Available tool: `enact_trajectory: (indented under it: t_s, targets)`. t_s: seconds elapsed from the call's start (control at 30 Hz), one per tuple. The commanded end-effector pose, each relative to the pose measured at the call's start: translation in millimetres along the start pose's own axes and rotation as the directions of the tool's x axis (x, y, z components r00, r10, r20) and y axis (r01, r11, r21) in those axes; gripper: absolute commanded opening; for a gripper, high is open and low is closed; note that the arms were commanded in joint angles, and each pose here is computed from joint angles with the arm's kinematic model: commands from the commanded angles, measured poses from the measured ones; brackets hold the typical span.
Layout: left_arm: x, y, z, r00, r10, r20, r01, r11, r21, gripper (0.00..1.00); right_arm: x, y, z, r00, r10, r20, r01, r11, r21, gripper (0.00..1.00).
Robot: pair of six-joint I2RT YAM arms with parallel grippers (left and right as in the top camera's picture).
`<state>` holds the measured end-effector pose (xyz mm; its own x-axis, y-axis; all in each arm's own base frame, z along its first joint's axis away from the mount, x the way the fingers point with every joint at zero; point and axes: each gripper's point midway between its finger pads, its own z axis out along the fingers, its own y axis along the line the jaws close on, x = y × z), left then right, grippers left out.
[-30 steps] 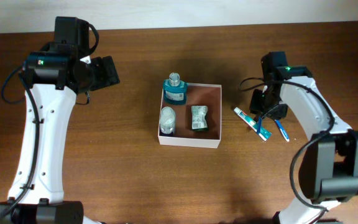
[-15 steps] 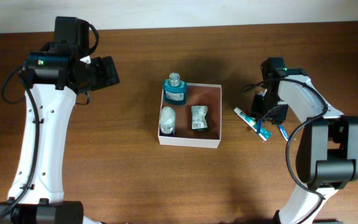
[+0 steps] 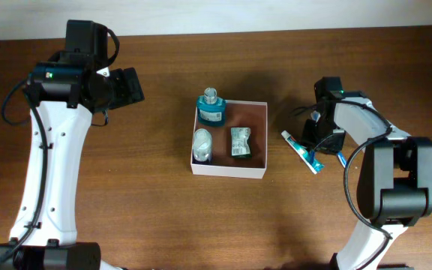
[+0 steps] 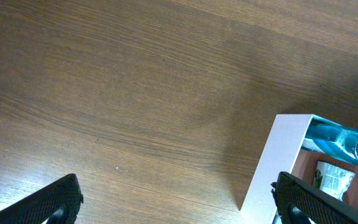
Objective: Pack container
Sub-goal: 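Move right gripper over the blue razor and lower onto its handle, then close right gripper on the razor handle and lift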
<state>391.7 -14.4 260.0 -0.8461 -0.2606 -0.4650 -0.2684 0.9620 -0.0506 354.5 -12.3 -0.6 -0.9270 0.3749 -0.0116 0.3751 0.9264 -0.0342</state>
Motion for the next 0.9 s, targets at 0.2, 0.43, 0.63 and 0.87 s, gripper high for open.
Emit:
enact_trajectory:
  t_s: [0.2,0.43,0.63,0.87]
  targets:
    - [-3.1,1.4,-6.2,1.0,-0.009,0.019,0.009,1.0,0.001,0.99,5.7,-3.1,7.5,1.0,0.011,-0.025,-0.01,1.0,0.007,0.43]
    - [-3.1,1.4,-6.2,1.0,-0.009,0.019,0.009,1.0,0.001,0.99,6.4,-3.5,7.5,1.0,0.01,-0.028,-0.01,1.0,0.008,0.25]
    - [-3.1,1.4,-6.2,1.0,-0.009,0.019,0.009,1.0,0.001,0.99,6.5,-3.5,7.5,1.0,0.01,-0.028,-0.01,1.0,0.009,0.17]
    - [-3.1,1.4,-6.2,1.0,-0.009,0.019,0.009,1.0,0.001,0.99,6.2,-4.1,7.5,1.0,0.01,-0.026,-0.01,1.0,0.012,0.06]
